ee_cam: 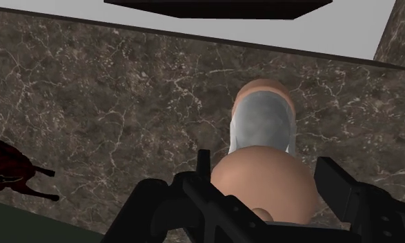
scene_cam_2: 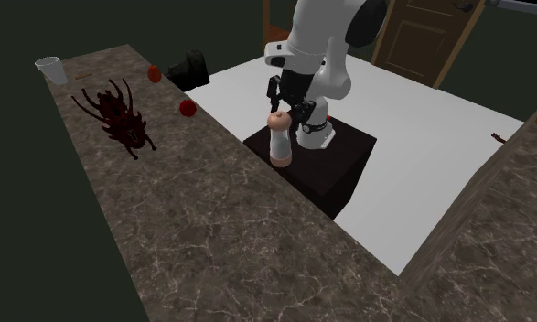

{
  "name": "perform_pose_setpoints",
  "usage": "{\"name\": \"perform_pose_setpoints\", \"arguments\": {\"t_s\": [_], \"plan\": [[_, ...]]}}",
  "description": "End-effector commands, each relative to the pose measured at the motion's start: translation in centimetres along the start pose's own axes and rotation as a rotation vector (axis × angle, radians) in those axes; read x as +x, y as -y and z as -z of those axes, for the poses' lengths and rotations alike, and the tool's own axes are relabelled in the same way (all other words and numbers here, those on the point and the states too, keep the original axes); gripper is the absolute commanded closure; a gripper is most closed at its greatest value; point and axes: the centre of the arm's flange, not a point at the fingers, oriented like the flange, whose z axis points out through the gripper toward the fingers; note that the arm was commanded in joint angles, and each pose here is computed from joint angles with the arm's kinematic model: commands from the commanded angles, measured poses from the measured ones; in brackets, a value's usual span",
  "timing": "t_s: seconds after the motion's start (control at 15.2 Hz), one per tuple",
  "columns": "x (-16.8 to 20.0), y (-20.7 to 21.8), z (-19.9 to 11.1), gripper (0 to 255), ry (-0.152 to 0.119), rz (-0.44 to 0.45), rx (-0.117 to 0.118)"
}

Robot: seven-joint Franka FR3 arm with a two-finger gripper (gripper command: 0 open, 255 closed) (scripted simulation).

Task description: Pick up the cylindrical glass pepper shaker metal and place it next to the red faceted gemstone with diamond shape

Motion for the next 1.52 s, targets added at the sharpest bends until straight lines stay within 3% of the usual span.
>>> {"name": "perform_pose_setpoints", "arguments": {"t_s": [0.0, 0.92, 1.45], "plan": [[0.0, -0.2, 1.1, 255, 0.0, 0.0, 0.0], [0.6, -1.5, 8.1, 255, 0.0, 0.0, 0.0], [2.0, -11.8, 6.1, 255, 0.0, 0.0, 0.0]]}}
